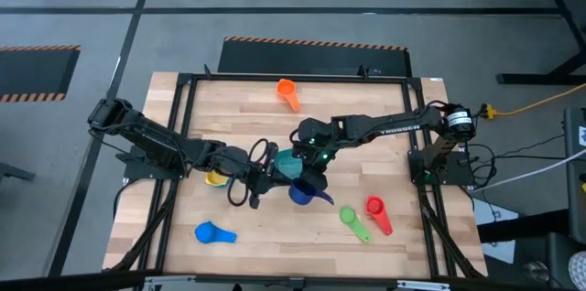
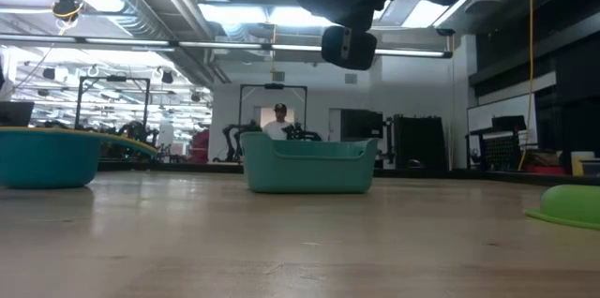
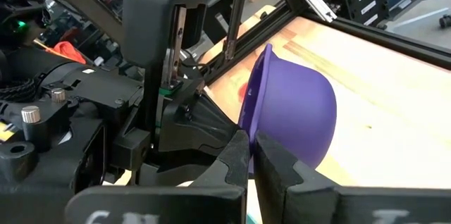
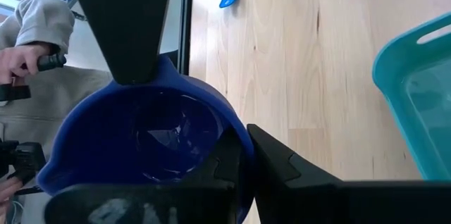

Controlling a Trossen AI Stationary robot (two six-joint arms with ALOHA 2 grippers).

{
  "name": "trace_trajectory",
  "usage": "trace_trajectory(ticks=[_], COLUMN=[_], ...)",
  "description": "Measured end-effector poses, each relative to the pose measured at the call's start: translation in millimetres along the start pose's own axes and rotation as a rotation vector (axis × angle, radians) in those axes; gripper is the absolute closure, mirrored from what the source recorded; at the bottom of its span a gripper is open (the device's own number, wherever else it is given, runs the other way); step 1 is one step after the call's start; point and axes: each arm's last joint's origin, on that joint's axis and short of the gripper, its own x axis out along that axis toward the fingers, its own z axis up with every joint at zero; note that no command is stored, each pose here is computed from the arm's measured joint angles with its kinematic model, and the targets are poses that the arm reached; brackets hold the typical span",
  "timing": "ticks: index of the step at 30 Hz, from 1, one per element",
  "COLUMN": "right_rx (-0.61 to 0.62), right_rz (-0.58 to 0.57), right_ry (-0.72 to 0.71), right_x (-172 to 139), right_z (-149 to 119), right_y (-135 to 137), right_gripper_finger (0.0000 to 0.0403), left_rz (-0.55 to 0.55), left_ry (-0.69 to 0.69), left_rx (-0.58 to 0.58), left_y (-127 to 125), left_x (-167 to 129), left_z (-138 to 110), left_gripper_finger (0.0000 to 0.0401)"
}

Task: Nest measuring cups in basket
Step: Stack the dark blue measuring cup on top of the yellow measuring cup

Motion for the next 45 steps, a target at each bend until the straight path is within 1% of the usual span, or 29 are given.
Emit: trace_trajectory(ticks=[10, 16, 17, 19, 27, 33, 38, 40, 45], right_rx=[0.021, 0.001, -0.021, -0.050, -0.055, -0.057, -0.061, -0.084, -0.104], right_rz=[0.003, -0.008, -0.010, -0.015, -0.012, -0.036, -0.017, 0.003, 0.005], right_ry=[0.003, -0.002, -0.003, -0.006, -0.009, -0.022, -0.014, -0.005, -0.001], right_x=[-0.1, -0.2, -0.2, -0.3, -0.5, -0.4, -0.4, -0.5, -1.3], right_z=[-0.2, 0.0, 0.1, 0.3, 0.8, 1.3, 1.0, 0.8, 0.3], right_y=[-0.1, -0.6, -0.7, -0.9, -0.9, -1.4, -0.8, -0.3, 0.3], right_gripper_finger=[0.0378, 0.0378, 0.0378, 0.0375, 0.0358, 0.0329, 0.0328, 0.0327, 0.0328], left_rz=[0.001, 0.007, 0.008, 0.010, 0.022, 0.029, 0.026, 0.022, 0.020], left_ry=[0.001, 0.007, 0.008, 0.009, 0.010, 0.015, 0.013, 0.011, 0.013], left_rx=[0.000, -0.003, -0.003, -0.004, -0.007, -0.011, -0.011, -0.012, -0.012], left_y=[0.0, 2.7, 3.2, 4.2, 5.6, 6.1, 6.0, 5.8, 5.5], left_x=[0.0, 0.4, 0.5, 0.6, 0.8, 0.8, 0.8, 0.8, 1.0], left_z=[-0.1, -2.2, -2.5, -3.0, -3.3, -3.7, -3.6, -3.4, -3.7], left_gripper_finger=[0.0399, 0.0399, 0.0399, 0.0399, 0.0399, 0.0399, 0.0400, 0.0400, 0.0401])
